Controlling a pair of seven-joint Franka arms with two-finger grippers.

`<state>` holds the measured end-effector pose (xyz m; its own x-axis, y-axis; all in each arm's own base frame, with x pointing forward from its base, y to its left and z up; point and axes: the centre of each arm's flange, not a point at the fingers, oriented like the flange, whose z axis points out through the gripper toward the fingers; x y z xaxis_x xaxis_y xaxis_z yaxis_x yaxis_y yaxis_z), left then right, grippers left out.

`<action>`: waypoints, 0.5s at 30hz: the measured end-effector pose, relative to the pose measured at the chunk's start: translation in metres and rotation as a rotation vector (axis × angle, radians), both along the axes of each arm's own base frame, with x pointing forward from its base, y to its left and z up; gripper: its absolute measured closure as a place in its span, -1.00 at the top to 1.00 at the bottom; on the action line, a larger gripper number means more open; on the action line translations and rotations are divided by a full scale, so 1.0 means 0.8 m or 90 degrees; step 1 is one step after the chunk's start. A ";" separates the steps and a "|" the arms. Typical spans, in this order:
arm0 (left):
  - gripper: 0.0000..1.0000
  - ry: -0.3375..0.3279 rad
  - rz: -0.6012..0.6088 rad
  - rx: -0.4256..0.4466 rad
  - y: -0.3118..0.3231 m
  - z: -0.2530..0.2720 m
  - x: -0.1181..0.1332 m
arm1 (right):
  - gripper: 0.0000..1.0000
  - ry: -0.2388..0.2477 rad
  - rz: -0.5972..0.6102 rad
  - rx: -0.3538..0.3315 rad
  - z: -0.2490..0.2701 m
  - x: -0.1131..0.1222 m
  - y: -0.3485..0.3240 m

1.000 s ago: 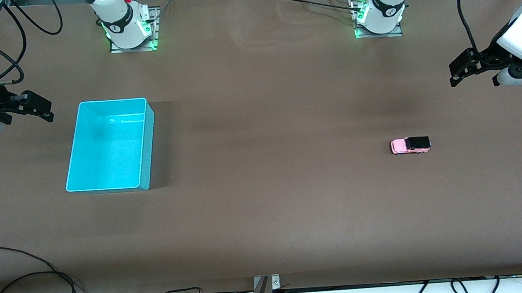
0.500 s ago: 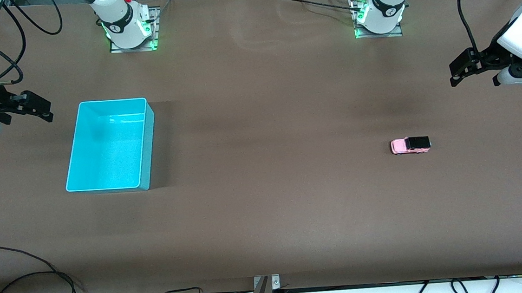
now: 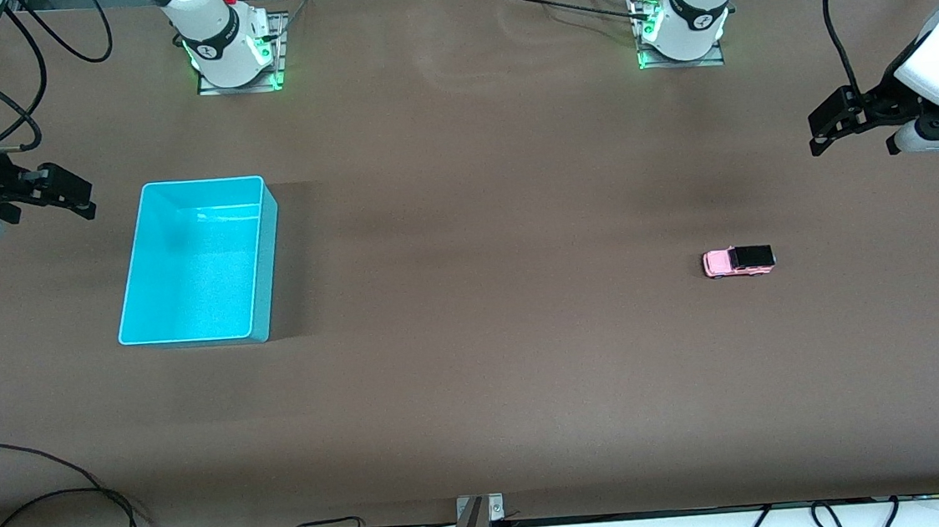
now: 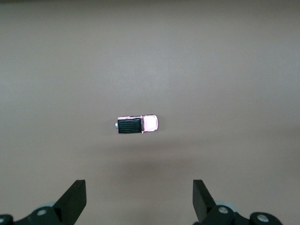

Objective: Wind and store pink jeep toy

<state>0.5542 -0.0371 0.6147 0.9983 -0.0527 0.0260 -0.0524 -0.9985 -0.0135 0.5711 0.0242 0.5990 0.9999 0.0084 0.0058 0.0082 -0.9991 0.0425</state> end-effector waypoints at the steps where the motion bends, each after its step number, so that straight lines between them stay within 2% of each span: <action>1: 1.00 0.000 0.000 0.000 0.000 0.000 0.000 | 1.00 0.000 0.000 0.000 0.000 0.000 0.000; 9: 1.00 0.001 -0.003 0.000 -0.003 0.000 0.000 | 1.00 0.000 0.000 0.000 0.000 0.000 0.000; 15: 1.00 0.020 -0.027 0.002 -0.030 -0.004 -0.007 | 1.00 0.000 0.000 0.000 0.000 0.000 0.000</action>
